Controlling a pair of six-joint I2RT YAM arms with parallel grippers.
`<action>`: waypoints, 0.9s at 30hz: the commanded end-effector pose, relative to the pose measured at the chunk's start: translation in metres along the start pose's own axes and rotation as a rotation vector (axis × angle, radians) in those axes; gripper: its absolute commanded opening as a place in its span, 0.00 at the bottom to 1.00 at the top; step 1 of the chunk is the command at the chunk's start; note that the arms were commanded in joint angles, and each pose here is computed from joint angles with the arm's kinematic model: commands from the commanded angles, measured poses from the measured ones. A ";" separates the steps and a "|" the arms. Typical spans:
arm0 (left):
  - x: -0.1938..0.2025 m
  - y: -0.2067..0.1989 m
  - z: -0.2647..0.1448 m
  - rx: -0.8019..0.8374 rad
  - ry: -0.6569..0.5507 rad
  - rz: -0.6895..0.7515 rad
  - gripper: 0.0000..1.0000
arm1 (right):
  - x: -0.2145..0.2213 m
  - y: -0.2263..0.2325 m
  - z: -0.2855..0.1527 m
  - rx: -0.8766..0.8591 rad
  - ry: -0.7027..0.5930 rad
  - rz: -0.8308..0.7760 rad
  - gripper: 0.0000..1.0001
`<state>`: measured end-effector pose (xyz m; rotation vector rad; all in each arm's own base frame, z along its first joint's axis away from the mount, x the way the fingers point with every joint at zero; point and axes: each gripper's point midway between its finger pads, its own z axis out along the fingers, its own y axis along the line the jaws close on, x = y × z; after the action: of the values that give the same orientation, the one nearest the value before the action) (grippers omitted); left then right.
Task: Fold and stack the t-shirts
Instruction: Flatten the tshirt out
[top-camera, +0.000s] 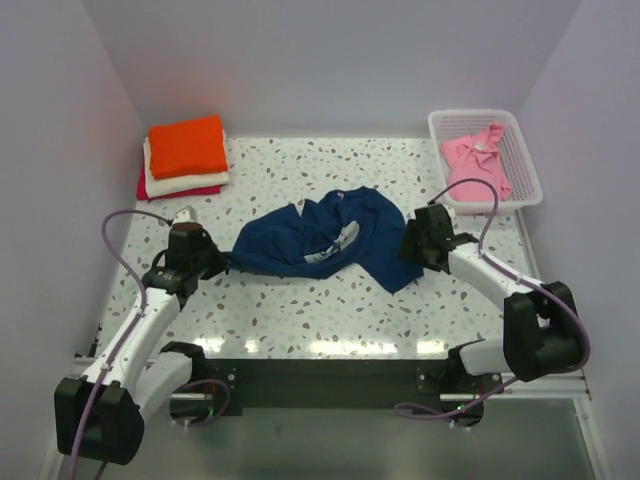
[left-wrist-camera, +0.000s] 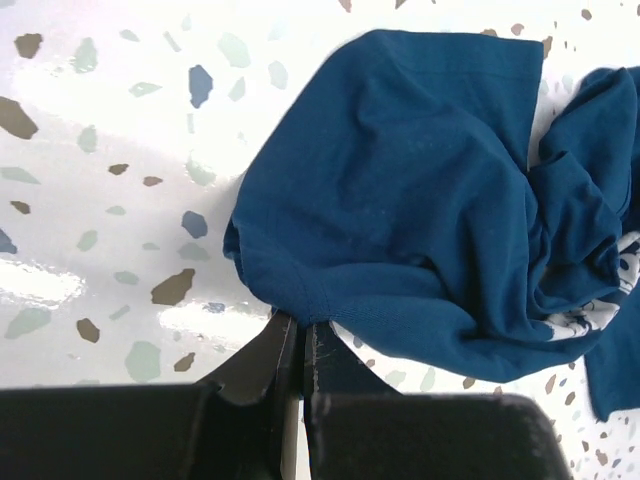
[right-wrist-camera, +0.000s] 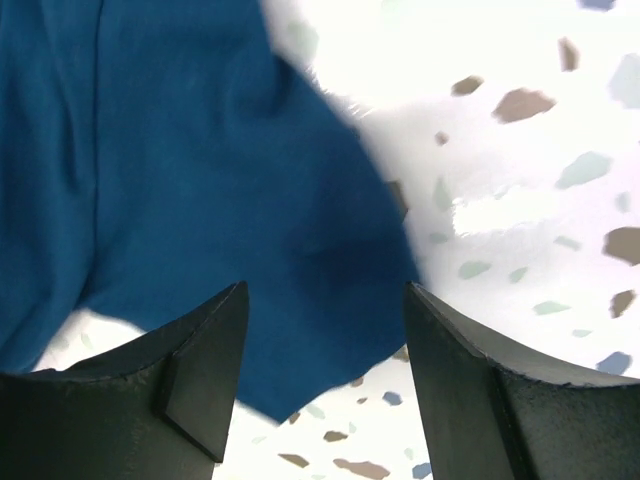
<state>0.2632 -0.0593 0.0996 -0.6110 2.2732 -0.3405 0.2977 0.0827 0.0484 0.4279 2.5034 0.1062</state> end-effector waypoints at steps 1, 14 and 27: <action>-0.001 0.002 0.001 0.060 0.029 -0.006 0.00 | -0.025 -0.005 -0.001 0.012 -0.045 0.021 0.66; 0.010 0.006 0.011 0.102 0.074 -0.047 0.00 | 0.014 0.000 0.025 -0.037 0.079 0.042 0.46; 0.001 0.004 0.010 0.107 0.052 -0.035 0.00 | -0.043 0.032 -0.082 -0.101 -0.101 -0.057 0.01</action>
<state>0.2573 -0.0584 0.0785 -0.6461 2.3310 -0.4867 0.3021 0.0997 0.1152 0.3631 2.4290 0.2232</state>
